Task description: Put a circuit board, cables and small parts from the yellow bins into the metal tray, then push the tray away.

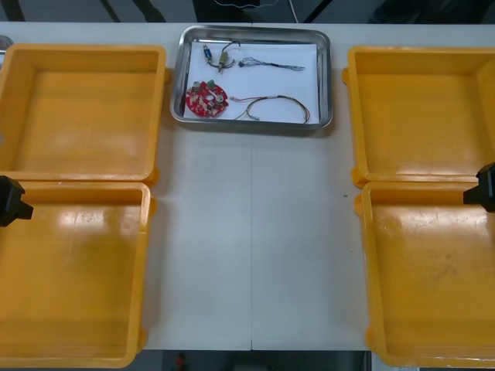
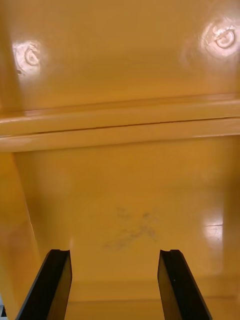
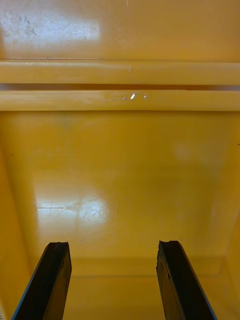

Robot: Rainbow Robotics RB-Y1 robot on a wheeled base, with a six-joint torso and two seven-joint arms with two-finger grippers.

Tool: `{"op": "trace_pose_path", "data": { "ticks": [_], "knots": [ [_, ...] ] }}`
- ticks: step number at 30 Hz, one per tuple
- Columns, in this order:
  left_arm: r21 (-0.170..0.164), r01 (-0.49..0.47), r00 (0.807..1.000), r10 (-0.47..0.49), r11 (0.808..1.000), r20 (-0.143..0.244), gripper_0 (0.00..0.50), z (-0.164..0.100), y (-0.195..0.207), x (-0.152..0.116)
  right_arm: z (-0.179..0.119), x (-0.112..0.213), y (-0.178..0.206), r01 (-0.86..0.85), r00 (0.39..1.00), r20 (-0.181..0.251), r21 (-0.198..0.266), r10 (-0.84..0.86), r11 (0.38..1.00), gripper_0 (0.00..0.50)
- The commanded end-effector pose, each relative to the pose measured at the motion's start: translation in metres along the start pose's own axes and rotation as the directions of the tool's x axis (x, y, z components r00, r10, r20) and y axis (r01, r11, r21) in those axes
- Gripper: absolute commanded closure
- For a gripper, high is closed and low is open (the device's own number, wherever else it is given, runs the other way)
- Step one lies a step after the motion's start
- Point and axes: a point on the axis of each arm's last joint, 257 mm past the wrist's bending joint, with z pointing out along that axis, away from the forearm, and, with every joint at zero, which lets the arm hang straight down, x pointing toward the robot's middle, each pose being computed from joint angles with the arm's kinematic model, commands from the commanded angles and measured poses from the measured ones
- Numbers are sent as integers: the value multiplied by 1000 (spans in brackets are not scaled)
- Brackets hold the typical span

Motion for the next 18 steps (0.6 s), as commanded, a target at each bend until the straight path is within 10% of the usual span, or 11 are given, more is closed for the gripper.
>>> {"op": "trace_pose_path", "data": {
  "ticks": [1, 18],
  "knots": [
    [-29, -102, 995, 102, 994, 5, 0, -5, 10, 1, -9, -3, -22, -25, 1000, 4, 45, 25, 999, 0],
    [-29, -102, 995, 102, 994, 5, 0, -5, 10, 1, -8, 4, -14, -19, 1000, -19, 10, 19, 1000, 0]
  ]
}}
